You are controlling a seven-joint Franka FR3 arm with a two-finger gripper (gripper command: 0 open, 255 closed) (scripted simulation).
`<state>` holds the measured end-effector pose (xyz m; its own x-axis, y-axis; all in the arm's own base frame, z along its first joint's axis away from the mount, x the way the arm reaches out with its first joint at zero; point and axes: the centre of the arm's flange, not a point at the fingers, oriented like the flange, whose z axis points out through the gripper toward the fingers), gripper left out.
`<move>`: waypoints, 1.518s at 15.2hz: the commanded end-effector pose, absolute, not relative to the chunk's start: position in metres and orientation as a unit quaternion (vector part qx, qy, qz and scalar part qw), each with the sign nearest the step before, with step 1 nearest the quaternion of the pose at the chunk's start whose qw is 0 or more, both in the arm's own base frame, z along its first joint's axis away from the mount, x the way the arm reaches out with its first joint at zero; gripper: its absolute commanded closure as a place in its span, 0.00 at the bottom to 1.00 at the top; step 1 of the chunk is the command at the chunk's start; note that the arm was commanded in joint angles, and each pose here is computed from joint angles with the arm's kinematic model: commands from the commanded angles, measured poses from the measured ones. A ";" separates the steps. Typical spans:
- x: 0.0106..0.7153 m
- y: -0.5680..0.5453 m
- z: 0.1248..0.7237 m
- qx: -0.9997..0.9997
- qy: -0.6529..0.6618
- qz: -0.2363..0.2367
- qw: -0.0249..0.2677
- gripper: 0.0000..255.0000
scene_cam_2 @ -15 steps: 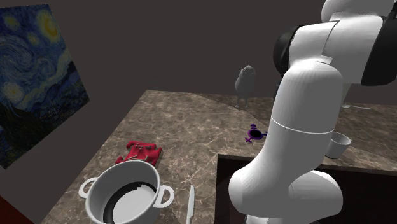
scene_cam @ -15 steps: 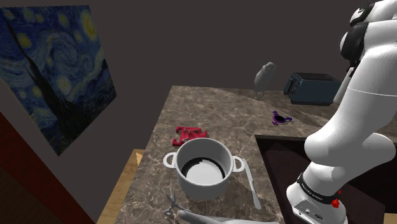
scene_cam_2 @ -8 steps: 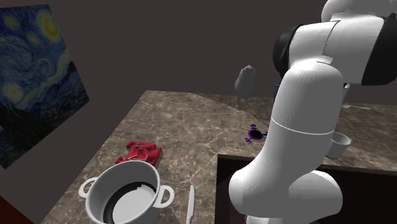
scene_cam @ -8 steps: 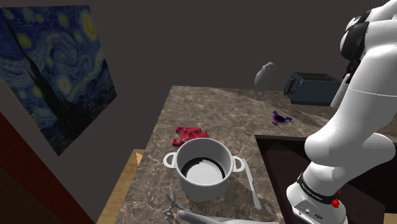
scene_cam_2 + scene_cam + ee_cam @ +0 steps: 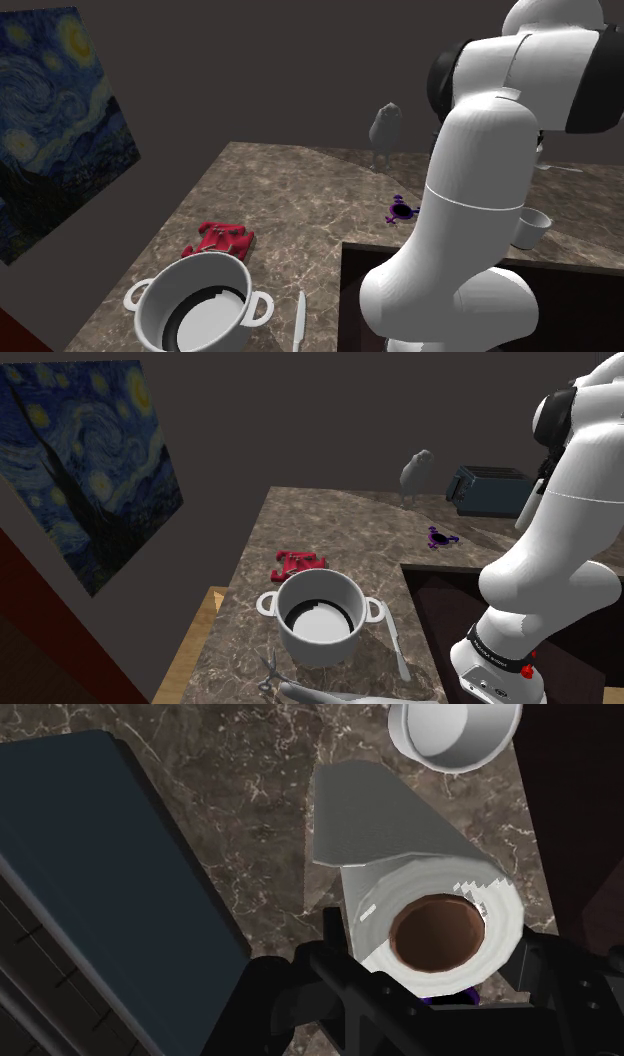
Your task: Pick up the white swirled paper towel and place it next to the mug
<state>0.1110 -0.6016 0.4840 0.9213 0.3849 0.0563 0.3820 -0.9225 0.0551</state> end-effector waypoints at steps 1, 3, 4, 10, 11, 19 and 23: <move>0.111 -0.602 0.474 0.980 0.196 0.033 0.022 1.00; 0.111 -0.602 0.463 0.980 0.196 0.033 0.022 1.00; 0.111 -0.602 0.458 0.980 0.196 0.033 0.022 1.00; 0.111 -0.602 0.426 0.980 0.196 0.033 0.022 1.00; 0.111 -0.602 0.421 0.980 0.196 0.033 0.022 1.00; 0.111 -0.602 0.417 0.980 0.196 0.033 0.022 1.00; 0.111 -0.602 0.417 0.980 0.196 0.033 0.022 0.00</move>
